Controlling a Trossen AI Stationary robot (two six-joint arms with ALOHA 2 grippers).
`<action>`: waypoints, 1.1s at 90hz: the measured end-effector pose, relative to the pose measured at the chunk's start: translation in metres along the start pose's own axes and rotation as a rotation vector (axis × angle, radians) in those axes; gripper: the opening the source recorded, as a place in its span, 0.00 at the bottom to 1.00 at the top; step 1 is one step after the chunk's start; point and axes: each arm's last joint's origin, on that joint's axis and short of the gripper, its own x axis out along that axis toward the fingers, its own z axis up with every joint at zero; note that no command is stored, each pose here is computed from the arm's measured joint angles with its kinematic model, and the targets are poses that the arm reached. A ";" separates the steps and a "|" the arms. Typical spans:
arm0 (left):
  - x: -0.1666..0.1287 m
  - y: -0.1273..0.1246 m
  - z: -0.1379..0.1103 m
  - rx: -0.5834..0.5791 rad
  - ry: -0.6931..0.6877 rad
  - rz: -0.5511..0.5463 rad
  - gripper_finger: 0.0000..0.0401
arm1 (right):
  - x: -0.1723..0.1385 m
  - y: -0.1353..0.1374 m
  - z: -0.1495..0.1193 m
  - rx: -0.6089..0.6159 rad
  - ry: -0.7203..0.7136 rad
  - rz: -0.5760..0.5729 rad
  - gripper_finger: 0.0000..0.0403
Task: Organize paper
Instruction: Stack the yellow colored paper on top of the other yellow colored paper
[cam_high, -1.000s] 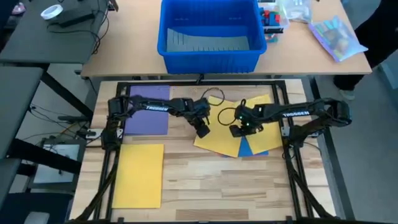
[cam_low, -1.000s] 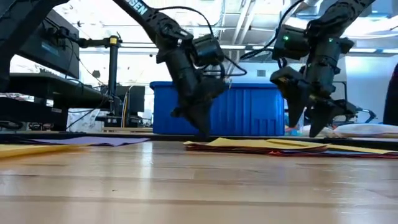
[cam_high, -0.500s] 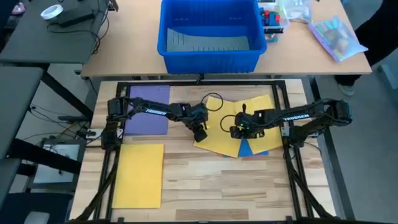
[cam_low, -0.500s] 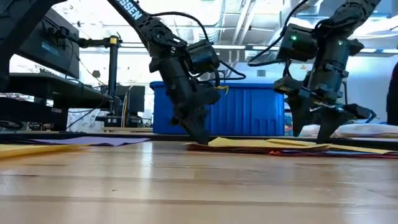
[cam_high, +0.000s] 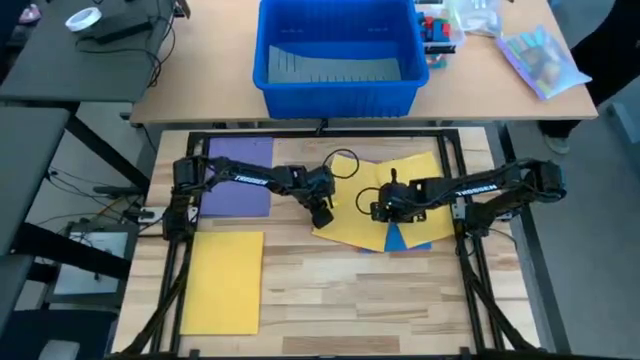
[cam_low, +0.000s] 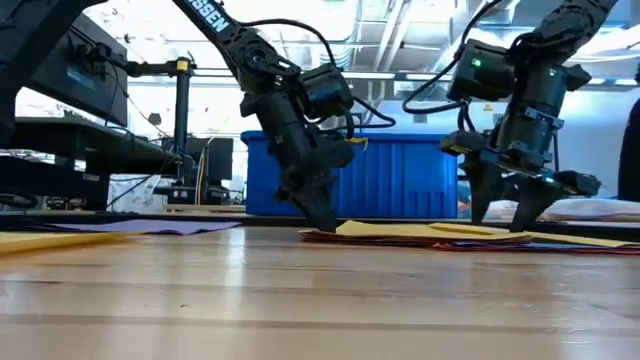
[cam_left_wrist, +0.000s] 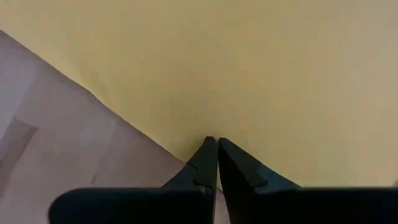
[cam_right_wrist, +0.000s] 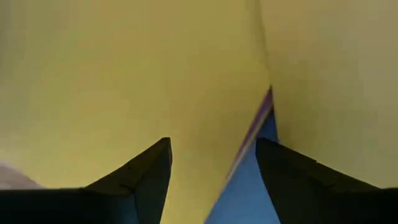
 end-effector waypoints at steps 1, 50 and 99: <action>0.000 0.000 0.000 0.000 0.000 0.000 0.00 | 0.000 0.001 0.000 0.000 -0.002 0.005 0.55; 0.000 0.000 -0.001 0.013 0.007 0.001 0.00 | 0.011 0.013 -0.006 -0.035 0.003 0.087 0.55; 0.000 0.000 -0.001 0.036 0.007 0.001 0.00 | -0.008 0.020 0.000 0.005 0.113 0.177 0.55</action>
